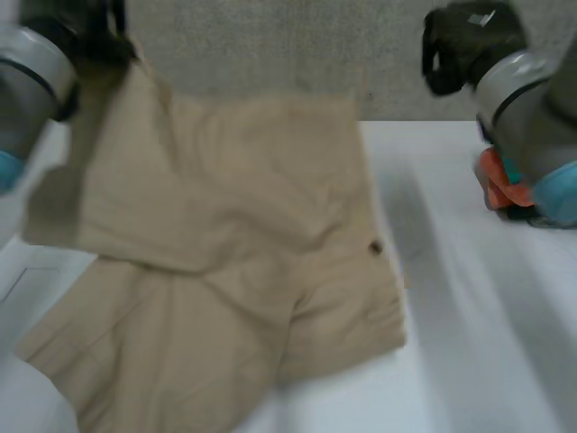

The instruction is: Fold the laundry.

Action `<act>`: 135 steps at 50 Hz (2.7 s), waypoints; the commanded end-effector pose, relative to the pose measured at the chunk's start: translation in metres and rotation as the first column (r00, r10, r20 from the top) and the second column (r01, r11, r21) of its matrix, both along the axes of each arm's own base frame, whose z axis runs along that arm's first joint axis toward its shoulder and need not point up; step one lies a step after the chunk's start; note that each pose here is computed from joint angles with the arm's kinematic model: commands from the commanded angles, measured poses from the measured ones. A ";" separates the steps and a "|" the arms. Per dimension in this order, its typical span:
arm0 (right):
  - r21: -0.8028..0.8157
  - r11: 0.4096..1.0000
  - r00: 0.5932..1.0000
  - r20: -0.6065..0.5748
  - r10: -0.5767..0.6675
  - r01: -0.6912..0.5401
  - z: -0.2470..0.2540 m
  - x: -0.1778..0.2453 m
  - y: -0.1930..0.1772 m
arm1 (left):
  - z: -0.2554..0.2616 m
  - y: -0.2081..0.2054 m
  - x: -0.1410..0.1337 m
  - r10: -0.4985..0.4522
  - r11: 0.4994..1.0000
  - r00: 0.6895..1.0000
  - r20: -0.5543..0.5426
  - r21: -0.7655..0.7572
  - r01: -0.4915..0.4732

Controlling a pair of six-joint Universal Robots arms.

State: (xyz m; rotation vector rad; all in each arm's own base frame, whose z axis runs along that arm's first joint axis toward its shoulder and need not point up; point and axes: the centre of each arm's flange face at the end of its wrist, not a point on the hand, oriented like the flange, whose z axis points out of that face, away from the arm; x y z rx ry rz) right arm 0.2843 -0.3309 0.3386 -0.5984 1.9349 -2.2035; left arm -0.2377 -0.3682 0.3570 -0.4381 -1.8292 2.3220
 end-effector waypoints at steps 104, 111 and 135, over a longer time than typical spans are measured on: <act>0.325 0.891 0.831 -0.356 0.427 -0.318 -0.149 -0.001 0.125 | -0.190 0.218 0.023 -0.240 0.855 0.835 0.495 0.515 -0.060; 0.333 0.907 0.807 -0.441 0.392 -0.259 -0.103 -0.031 0.120 | -0.140 0.191 0.017 -0.158 0.920 0.880 0.448 0.390 -0.033; 0.526 0.830 0.755 -0.464 0.462 -0.185 -0.110 -0.017 0.091 | -0.171 0.090 -0.014 -0.195 0.878 0.899 0.391 0.479 -0.018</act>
